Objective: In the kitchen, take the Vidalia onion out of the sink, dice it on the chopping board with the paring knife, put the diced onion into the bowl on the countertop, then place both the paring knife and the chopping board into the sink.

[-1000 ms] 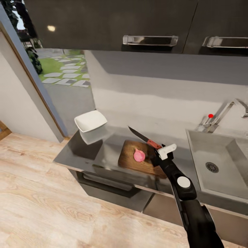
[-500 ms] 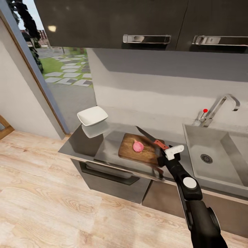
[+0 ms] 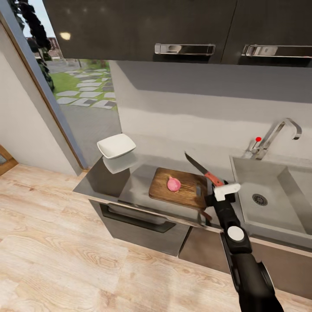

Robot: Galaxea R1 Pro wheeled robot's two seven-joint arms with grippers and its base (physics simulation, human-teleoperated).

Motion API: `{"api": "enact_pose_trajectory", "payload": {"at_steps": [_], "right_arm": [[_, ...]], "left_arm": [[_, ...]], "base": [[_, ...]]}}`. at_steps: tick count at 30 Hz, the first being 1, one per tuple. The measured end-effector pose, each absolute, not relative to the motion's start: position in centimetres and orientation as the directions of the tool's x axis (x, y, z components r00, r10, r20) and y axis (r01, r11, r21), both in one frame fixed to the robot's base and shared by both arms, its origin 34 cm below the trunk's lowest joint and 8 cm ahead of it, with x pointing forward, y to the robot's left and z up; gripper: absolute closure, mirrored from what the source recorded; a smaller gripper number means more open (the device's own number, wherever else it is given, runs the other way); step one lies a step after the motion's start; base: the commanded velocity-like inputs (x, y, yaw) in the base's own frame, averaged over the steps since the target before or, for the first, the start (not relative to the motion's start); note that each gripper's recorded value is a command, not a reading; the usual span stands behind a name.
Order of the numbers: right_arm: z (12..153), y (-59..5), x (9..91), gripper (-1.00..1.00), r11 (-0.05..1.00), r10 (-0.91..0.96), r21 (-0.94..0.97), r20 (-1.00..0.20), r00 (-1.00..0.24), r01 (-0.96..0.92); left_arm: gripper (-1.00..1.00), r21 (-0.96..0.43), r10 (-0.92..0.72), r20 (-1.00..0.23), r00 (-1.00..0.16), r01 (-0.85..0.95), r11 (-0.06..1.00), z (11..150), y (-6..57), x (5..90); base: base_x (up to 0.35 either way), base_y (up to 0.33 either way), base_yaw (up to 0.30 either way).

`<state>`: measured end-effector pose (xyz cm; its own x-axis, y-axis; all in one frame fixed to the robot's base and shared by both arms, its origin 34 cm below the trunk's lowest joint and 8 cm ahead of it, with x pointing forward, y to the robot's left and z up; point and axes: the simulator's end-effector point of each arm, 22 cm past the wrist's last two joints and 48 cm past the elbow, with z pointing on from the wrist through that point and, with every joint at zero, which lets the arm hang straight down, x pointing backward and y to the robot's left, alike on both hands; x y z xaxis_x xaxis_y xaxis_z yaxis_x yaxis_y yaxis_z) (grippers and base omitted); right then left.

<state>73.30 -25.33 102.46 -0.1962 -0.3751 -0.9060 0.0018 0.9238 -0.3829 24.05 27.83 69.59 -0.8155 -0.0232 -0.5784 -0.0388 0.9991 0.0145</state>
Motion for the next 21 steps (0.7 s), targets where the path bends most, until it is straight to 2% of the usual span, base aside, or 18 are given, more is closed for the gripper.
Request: {"api": "enact_pose_trajectory", "payload": {"at_steps": [3, 13, 21], "right_arm": [[102.0, -25.1, 72.9, 1.0, 0.884, -0.459, -0.467, -0.868, -0.188, -0.003], [101.1, -25.8, 72.2, 1.0, 0.852, -0.488, -0.511, -0.854, -0.178, 0.116], [100.3, -22.8, 71.5, 1.0, 0.769, -0.6, -0.618, -0.786, -0.151, 0.162]], "left_arm": [[-1.0, 0.015, -0.023, -0.576, -0.817, -0.039, 0.999, 69.5, 27.8, 23.9], [-1.0, 0.016, -0.022, -0.576, -0.817, -0.038, 0.999, 69.5, 27.9, 23.9], [-1.0, 0.017, -0.022, -0.576, -0.817, -0.039, 0.999, 69.5, 27.9, 23.9]], "base": [[0.0, 0.0, 0.0], [0.0, 0.0, 0.0], [0.0, 0.0, 0.0]]}}
